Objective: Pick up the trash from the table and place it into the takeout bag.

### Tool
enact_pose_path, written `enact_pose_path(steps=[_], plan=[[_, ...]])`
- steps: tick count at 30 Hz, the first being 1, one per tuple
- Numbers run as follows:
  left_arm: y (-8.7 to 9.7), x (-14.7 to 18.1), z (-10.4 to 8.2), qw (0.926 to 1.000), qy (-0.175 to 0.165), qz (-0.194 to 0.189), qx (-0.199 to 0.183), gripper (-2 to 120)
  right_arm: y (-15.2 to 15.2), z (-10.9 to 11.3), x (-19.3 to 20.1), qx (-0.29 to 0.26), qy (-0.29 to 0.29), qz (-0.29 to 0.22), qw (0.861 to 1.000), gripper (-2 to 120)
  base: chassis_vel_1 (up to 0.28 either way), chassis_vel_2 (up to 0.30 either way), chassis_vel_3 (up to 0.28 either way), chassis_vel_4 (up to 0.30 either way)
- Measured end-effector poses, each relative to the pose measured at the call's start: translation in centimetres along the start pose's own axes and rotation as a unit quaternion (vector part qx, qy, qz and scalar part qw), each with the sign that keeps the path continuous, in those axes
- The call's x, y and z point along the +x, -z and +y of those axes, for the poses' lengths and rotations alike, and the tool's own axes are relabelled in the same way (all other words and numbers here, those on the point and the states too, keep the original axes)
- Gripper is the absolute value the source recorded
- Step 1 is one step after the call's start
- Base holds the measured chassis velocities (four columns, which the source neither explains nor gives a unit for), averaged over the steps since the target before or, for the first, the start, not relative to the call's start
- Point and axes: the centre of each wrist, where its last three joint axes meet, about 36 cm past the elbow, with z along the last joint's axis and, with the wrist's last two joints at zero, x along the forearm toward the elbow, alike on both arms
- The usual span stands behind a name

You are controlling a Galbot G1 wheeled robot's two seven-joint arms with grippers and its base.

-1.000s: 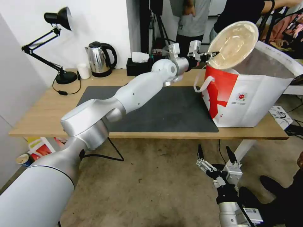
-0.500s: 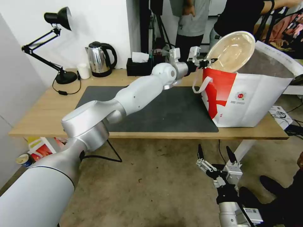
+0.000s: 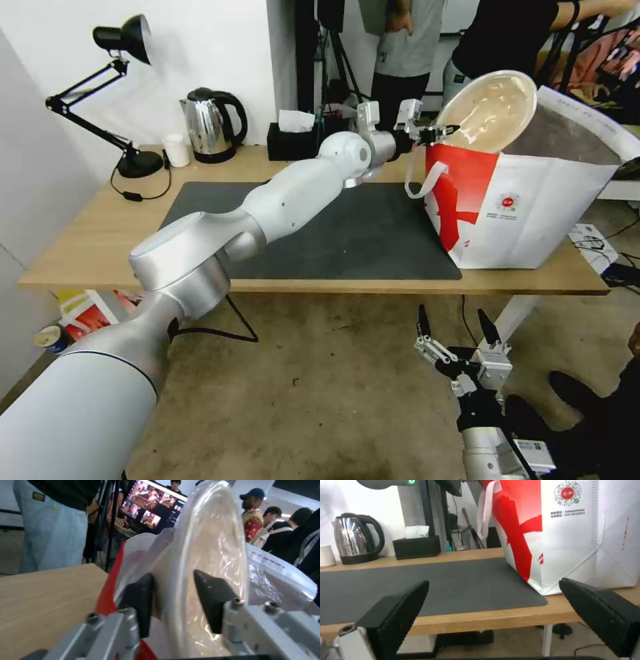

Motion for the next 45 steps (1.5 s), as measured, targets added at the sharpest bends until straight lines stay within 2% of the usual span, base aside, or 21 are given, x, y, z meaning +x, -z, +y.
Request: enact_pose_path(steps=[3, 4, 8, 9, 12, 14, 16, 45], plan=[[0.3, -0.1, -0.2, 1.0000, -0.003, -0.001, -0.001, 52, 0.0, 0.0, 0.0, 0.000, 0.000, 0.000, 1.000, 100, 0.000, 0.000, 0.000, 0.000], [0.3, -0.1, -0.2, 1.0000, -0.003, -0.001, -0.001, 52, 0.0, 0.0, 0.0, 0.000, 0.000, 0.000, 1.000, 100, 0.000, 0.000, 0.000, 0.000], [0.6, -0.1, -0.4, 1.0000, -0.005, -0.002, 0.001, 71, 0.0, 0.0, 0.0, 0.000, 0.000, 0.000, 1.000, 100, 0.000, 0.000, 0.000, 0.000], [0.6, -0.1, -0.4, 1.0000, -0.005, -0.002, 0.001, 71, 0.0, 0.0, 0.0, 0.000, 0.000, 0.000, 1.000, 100, 0.000, 0.000, 0.000, 0.000], [0.8, -0.1, -0.5, 1.0000, -0.007, -0.001, 0.003, 84, 0.0, 0.0, 0.0, 0.000, 0.000, 0.000, 1.000, 100, 0.000, 0.000, 0.000, 0.000], [0.8, -0.2, -0.6, 1.0000, -0.007, -0.001, 0.003, 87, 0.0, 0.0, 0.0, 0.000, 0.000, 0.000, 1.000, 100, 0.000, 0.000, 0.000, 0.000], [1.1, -0.2, -0.7, 1.0000, -0.008, -0.002, 0.002, 97, 0.0, 0.0, 0.0, 0.000, 0.000, 0.000, 1.000, 100, 0.000, 0.000, 0.000, 0.000], [1.0, -0.6, -1.6, 0.9998, -0.021, 0.000, -0.005, 100, 0.0, 0.0, 0.0, 0.000, 0.000, 0.000, 1.000, 100, 0.000, 0.000, 0.000, 0.000]])
